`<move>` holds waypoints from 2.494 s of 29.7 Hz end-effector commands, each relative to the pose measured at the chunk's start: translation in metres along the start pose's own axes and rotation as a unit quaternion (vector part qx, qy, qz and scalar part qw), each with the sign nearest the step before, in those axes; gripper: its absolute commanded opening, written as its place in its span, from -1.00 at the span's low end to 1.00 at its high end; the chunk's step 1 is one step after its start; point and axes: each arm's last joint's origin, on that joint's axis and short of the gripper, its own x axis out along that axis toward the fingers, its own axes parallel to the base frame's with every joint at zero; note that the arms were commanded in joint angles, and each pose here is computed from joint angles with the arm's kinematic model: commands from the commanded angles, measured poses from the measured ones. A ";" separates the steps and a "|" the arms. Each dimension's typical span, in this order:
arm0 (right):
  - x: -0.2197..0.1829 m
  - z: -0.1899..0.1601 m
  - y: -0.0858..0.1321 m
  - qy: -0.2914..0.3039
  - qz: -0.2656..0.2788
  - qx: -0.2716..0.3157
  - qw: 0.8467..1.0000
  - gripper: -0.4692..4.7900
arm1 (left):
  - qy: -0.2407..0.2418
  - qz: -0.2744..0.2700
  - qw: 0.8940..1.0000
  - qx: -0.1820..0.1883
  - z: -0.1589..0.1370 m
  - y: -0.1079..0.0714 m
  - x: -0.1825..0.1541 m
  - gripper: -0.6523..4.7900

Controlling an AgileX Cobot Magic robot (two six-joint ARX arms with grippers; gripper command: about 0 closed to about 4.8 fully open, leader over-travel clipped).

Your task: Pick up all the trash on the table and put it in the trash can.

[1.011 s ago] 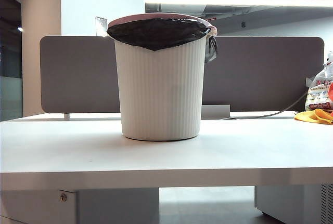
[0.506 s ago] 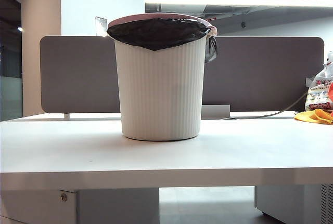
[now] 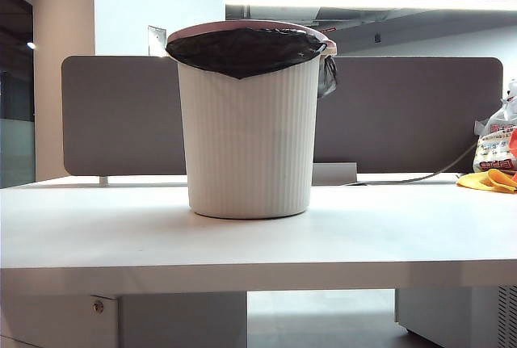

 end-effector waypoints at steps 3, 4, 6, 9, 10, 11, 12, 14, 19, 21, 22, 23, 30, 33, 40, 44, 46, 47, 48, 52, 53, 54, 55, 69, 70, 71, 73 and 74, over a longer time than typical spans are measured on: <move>-0.003 -0.014 -0.004 0.058 -0.086 -0.012 0.995 0.61 | 0.036 0.023 0.999 -0.020 -0.016 0.005 0.010 1.00; -0.003 -0.014 -0.004 0.058 -0.093 -0.018 0.994 0.61 | 0.037 0.024 0.999 -0.021 -0.017 0.005 0.010 1.00; -0.003 -0.016 -0.006 0.067 -0.115 -0.032 0.991 0.61 | 0.035 0.023 0.999 -0.031 -0.015 0.005 0.009 1.00; -0.004 -0.018 -0.006 0.075 -0.117 -0.039 0.989 0.61 | 0.015 -0.003 0.998 -0.059 0.003 -0.001 0.003 1.00; -0.004 -0.017 -0.004 0.074 -0.117 -0.040 0.990 0.61 | 0.003 -0.013 0.998 -0.056 0.012 -0.005 -0.002 1.00; -0.005 -0.015 -0.003 0.069 -0.117 -0.045 0.990 0.58 | -0.012 -0.022 0.999 -0.048 0.025 -0.009 -0.009 1.00; -0.006 -0.013 -0.002 0.065 -0.117 -0.049 0.990 0.48 | -0.025 -0.027 0.998 -0.041 0.034 -0.013 -0.015 1.00; -0.009 -0.009 0.001 0.057 -0.118 -0.055 0.990 -0.20 | -0.047 -0.034 0.998 -0.030 0.051 -0.021 -0.028 0.80; -0.020 0.000 0.016 0.049 -0.117 -0.063 0.990 -0.83 | -0.085 -0.040 0.996 -0.010 0.080 -0.039 -0.060 -0.79; -0.025 0.004 0.022 0.044 -0.117 -0.068 0.990 -0.83 | -0.095 -0.041 0.995 -0.003 0.089 -0.045 -0.072 -0.78; -0.028 0.007 0.027 0.041 -0.117 -0.071 0.990 -0.83 | -0.095 -0.040 0.995 -0.003 0.092 -0.048 -0.078 -0.78; -0.032 0.010 0.032 0.038 -0.120 -0.073 0.989 -0.83 | -0.092 -0.038 0.995 -0.005 0.094 -0.051 -0.084 -0.78; -0.077 0.025 0.082 0.045 -0.196 -0.109 0.973 -0.83 | -0.003 0.053 0.998 0.035 0.097 -0.075 -0.140 -0.78; -0.100 0.032 0.108 0.030 -0.216 -0.127 0.968 -0.83 | 0.032 0.095 0.993 0.066 0.098 -0.095 -0.173 -0.78; -0.167 -0.002 0.175 0.031 -0.270 -0.151 0.951 -0.83 | -0.005 0.100 0.993 0.061 0.088 -0.136 -0.269 -0.78; -0.190 -0.044 0.192 0.024 -0.283 -0.137 0.949 -0.83 | -0.027 0.121 0.991 0.044 0.054 -0.148 -0.309 -0.78; -0.200 -0.068 0.199 0.006 -0.284 -0.116 0.952 -0.83 | -0.042 0.122 0.990 0.048 0.035 -0.153 -0.326 -0.78; -0.205 -0.084 0.201 -0.009 -0.283 -0.093 0.954 -0.83 | -0.051 0.121 0.990 0.048 0.024 -0.155 -0.333 -0.78; -0.208 -0.105 0.202 -0.022 -0.282 -0.068 0.957 -0.83 | -0.058 0.119 0.990 0.049 0.004 -0.156 -0.340 -0.78; -0.210 -0.179 0.189 -0.025 -0.280 -0.034 0.959 -0.83 | -0.025 0.145 0.989 -0.005 -0.065 -0.144 -0.331 -0.78; -0.206 -0.205 0.180 -0.033 -0.273 -0.025 0.961 -0.83 | -0.016 0.143 0.989 -0.031 -0.087 -0.138 -0.320 -0.78; -0.205 -0.216 0.177 -0.039 -0.272 -0.016 0.961 -0.83 | -0.013 0.140 0.989 -0.046 -0.100 -0.135 -0.313 -0.78; -0.201 -0.238 0.167 -0.045 -0.272 0.002 0.961 -0.83 | -0.009 0.129 0.989 -0.068 -0.120 -0.129 -0.301 -0.78; -0.178 -0.364 0.113 -0.002 -0.320 0.032 0.947 -0.83 | 0.009 0.183 0.976 -0.117 -0.249 -0.098 -0.259 -0.78; -0.177 -0.371 0.111 0.006 -0.321 0.037 0.946 -0.83 | 0.011 0.186 0.976 -0.114 -0.250 -0.098 -0.259 -0.78; -0.178 -0.378 0.109 0.014 -0.328 0.043 0.944 -0.83 | 0.018 0.186 0.977 -0.105 -0.254 -0.097 -0.258 -0.78; -0.178 -0.387 0.108 0.024 -0.334 0.050 0.941 -0.83 | 0.036 0.170 0.981 -0.090 -0.263 -0.098 -0.258 -0.78; -0.178 -0.389 0.107 0.027 -0.337 0.051 0.940 -0.83 | 0.044 0.168 0.981 -0.091 -0.268 -0.097 -0.258 -0.78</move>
